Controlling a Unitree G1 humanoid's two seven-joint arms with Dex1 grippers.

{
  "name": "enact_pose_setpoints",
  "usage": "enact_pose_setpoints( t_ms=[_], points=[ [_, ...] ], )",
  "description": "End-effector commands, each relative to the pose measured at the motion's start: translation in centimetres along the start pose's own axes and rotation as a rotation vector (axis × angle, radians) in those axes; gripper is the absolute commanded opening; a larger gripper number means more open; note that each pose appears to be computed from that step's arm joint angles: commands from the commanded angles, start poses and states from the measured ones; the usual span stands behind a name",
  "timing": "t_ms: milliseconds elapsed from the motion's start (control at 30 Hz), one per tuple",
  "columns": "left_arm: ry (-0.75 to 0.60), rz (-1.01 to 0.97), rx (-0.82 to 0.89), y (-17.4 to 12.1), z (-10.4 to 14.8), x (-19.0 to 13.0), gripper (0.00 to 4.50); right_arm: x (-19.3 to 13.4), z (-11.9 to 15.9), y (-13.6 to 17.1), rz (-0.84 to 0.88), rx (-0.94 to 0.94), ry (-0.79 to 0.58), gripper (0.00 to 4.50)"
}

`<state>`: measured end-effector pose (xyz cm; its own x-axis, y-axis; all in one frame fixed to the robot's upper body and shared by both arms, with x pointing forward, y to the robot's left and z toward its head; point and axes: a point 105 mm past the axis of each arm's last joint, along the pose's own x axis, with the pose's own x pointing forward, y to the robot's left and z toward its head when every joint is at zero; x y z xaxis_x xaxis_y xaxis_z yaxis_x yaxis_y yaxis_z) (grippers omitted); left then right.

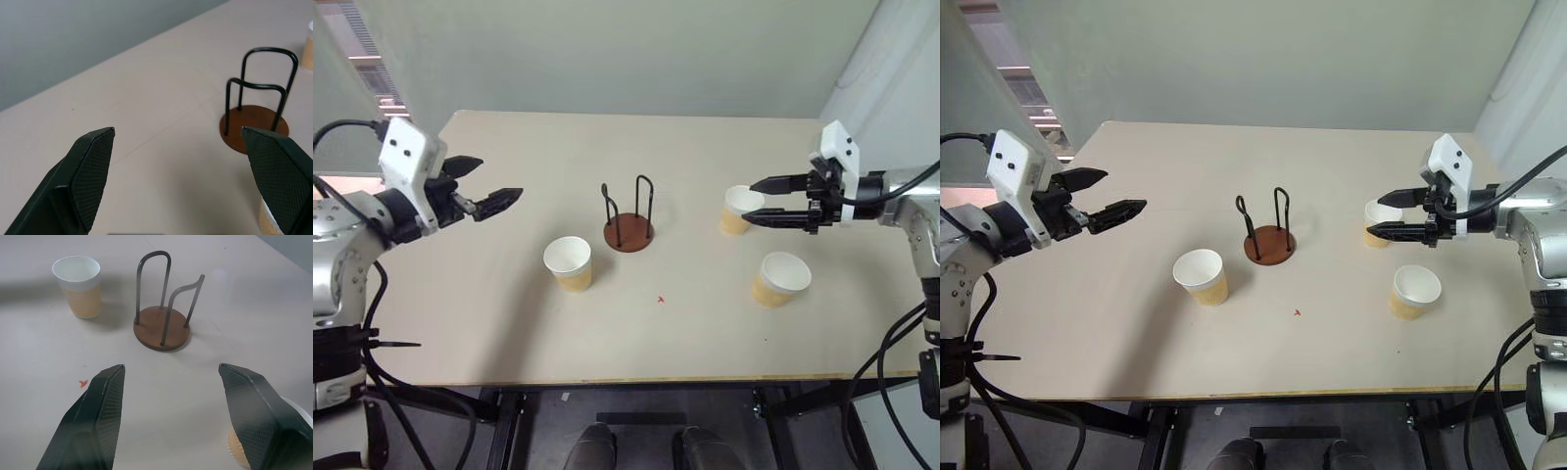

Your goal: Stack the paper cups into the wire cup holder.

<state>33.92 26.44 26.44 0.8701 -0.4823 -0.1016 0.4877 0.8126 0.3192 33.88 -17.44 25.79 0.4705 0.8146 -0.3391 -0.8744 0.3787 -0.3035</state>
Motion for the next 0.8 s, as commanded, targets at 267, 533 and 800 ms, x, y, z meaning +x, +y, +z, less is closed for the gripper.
enact_pose_setpoints(
  t_ms=[267, 533, 800],
  points=[
    [-0.003, -0.127, 0.033, -1.1, 1.4, 1.5, 4.44, -1.1, 3.2, 0.0, -0.071, -0.053, -0.119, 3.16],
    [0.103, -0.328, -0.009, -4.5, -0.1, 1.8, 4.44, -2.4, 3.9, 1.9, -0.016, -0.023, -0.115, 3.16],
    [0.116, -0.355, 0.011, -6.1, -1.3, 4.2, 4.44, -2.2, 4.2, 2.3, -0.013, -0.019, -0.105, 3.16]
  ],
)
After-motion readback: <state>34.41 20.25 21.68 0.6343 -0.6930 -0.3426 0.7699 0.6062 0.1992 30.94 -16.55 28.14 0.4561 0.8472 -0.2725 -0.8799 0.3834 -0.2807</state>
